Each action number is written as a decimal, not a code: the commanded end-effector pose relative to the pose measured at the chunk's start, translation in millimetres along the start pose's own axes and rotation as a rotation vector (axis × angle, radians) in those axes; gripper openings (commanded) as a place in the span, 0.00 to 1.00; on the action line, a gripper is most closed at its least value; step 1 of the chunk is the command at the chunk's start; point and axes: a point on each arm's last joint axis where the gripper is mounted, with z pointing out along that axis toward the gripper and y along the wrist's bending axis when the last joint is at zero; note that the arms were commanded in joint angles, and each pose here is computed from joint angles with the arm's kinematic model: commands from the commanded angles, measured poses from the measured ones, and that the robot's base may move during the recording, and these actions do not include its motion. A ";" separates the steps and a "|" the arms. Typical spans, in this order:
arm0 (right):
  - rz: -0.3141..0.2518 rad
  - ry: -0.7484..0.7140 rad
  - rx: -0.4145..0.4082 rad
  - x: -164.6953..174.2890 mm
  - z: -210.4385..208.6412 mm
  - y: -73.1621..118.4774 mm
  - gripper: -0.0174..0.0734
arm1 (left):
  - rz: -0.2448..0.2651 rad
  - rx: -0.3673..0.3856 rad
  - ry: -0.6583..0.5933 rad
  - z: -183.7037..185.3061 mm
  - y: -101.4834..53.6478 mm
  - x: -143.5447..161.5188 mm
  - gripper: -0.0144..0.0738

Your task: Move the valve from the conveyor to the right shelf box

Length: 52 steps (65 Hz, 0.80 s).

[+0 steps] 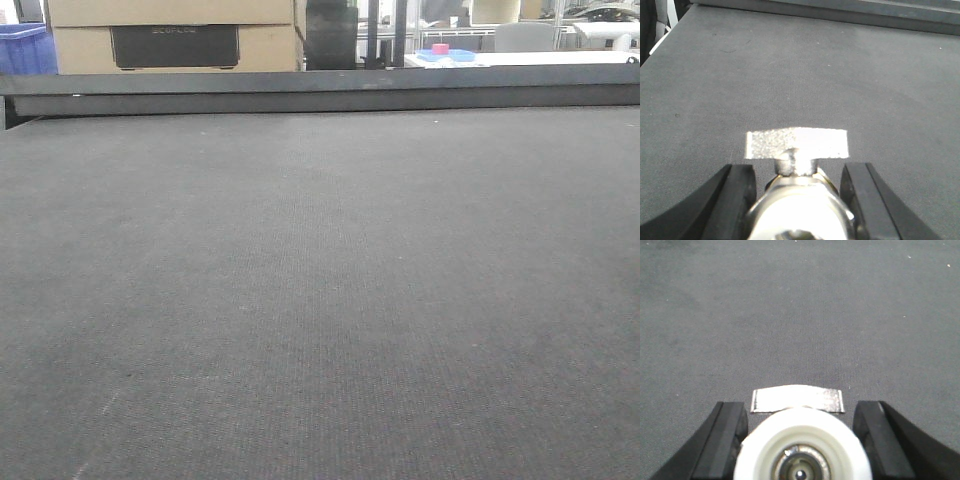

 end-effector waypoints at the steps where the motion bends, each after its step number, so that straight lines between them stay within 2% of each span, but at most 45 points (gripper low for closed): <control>1: -0.009 -0.081 0.009 -7.7 -4.0 -0.8 0.01 | -0.010 0.004 -0.068 -3.4 -0.4 -6.8 0.04; 52: -0.009 -0.081 0.009 -7.7 -4.0 -0.8 0.01 | -0.010 0.004 -0.068 -3.4 -0.4 -6.8 0.04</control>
